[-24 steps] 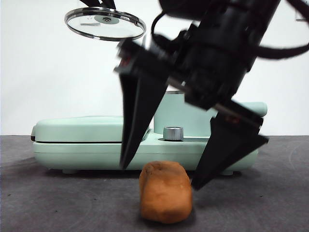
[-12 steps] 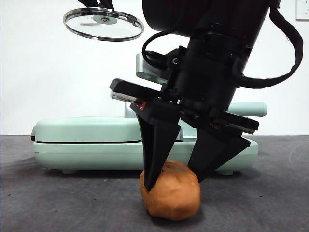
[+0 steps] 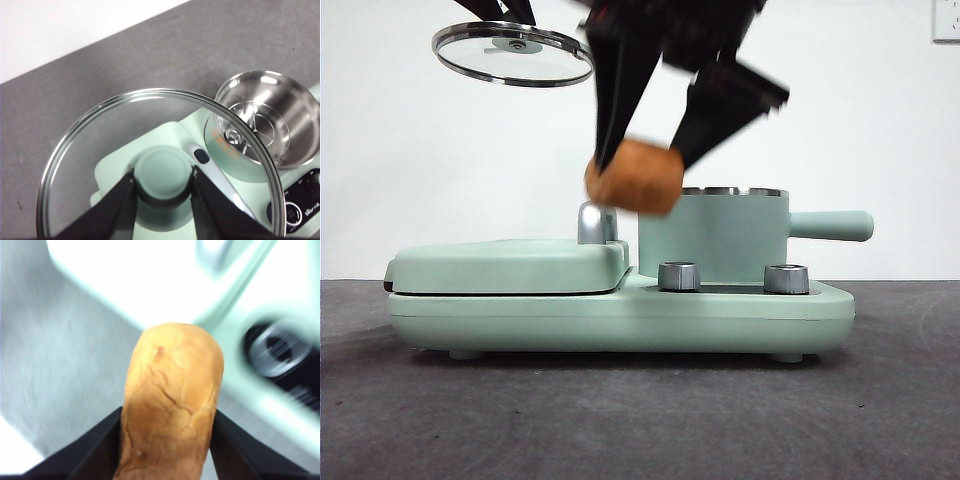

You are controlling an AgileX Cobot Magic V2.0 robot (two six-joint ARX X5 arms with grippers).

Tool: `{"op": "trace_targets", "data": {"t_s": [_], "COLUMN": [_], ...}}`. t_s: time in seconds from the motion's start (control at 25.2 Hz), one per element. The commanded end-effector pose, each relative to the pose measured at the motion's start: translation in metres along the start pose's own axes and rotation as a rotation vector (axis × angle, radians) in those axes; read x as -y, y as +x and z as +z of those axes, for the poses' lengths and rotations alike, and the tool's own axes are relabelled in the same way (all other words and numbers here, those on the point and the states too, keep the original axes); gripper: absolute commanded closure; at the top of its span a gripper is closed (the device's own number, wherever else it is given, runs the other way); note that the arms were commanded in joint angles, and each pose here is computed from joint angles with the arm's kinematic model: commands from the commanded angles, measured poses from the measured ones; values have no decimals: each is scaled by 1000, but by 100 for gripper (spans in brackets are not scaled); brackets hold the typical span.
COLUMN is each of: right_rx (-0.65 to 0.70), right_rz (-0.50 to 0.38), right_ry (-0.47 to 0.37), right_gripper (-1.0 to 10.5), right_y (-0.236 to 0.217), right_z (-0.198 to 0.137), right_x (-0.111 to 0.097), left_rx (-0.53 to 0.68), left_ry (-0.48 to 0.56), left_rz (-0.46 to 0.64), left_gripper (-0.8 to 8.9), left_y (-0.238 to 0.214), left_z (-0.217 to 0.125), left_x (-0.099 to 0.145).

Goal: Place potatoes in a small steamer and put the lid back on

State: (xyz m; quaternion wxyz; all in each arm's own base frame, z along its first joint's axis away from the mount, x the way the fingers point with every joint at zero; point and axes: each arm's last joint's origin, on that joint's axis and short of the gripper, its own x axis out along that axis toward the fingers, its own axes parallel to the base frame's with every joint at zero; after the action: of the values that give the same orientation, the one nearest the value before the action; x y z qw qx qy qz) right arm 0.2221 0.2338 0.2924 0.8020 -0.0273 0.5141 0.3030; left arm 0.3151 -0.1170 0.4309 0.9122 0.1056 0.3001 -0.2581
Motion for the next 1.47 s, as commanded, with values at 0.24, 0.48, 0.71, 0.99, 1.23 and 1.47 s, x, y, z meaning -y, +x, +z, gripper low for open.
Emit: {"op": "trace_targets", "data": {"t_s": [0.24,0.48,0.71,0.99,1.23,1.47], "right_rx": [133,154,128,3,-24,-43], "right_rz": [-51,-86,-121,-189,-196,-207], "right_ry": [19,62,70,47,29,19], "right_gripper": [734,734,734,733,544,544], "right_y": [-25,-10,10,30,36,-19], "right_z": [58,95,121,119,117,128], "right_x": [49,82,106,119,121,113], "left_rx": [70,79,79,78,79,78], "left_ry": [-13,-13,-15,-25,-42,-40], "left_rz": [14,16,16,15,14,-1], "left_gripper": [807,807,807,807,807,807], "left_y": [-9,-9,-9,-9,-9,-8], "left_z": [10,11,11,10,11,11], "left_x": [-2,-3,-3,-3,-3,3]}}
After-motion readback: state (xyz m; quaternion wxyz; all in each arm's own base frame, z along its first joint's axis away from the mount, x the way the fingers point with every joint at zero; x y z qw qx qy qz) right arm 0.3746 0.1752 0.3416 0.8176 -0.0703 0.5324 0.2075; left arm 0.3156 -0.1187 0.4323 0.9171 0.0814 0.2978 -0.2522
